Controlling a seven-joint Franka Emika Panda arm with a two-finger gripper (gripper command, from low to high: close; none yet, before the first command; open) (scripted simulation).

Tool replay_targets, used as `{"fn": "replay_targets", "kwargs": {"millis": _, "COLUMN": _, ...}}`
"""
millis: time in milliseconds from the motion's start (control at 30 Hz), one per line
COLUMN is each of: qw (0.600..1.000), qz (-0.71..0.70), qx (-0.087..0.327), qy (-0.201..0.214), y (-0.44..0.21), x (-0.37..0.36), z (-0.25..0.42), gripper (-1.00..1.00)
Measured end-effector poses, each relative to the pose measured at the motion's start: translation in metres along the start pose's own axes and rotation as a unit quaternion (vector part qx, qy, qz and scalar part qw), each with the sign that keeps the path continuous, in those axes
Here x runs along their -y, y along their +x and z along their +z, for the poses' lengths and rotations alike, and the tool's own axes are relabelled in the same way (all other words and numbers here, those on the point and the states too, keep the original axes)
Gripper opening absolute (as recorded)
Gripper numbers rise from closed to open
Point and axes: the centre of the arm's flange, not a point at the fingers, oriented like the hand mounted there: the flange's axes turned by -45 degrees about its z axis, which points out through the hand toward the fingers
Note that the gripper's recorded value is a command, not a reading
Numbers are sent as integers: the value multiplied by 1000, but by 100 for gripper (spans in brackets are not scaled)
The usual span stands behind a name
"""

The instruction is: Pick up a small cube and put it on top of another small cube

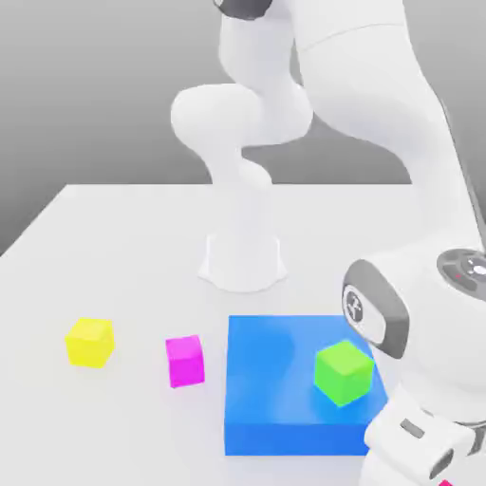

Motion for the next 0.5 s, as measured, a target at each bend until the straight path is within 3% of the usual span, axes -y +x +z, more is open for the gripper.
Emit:
{"fn": "replay_targets", "kwargs": {"millis": 167, "qw": 1000, "qz": 14, "qx": 1, "qy": -4, "y": -11, "x": -10, "z": -59, "gripper": -100}}
{"fn": "replay_targets", "kwargs": {"millis": 500, "qw": 979, "qz": 203, "qx": 13, "qy": -30, "y": -176, "x": -99, "z": -109, "gripper": -100}}
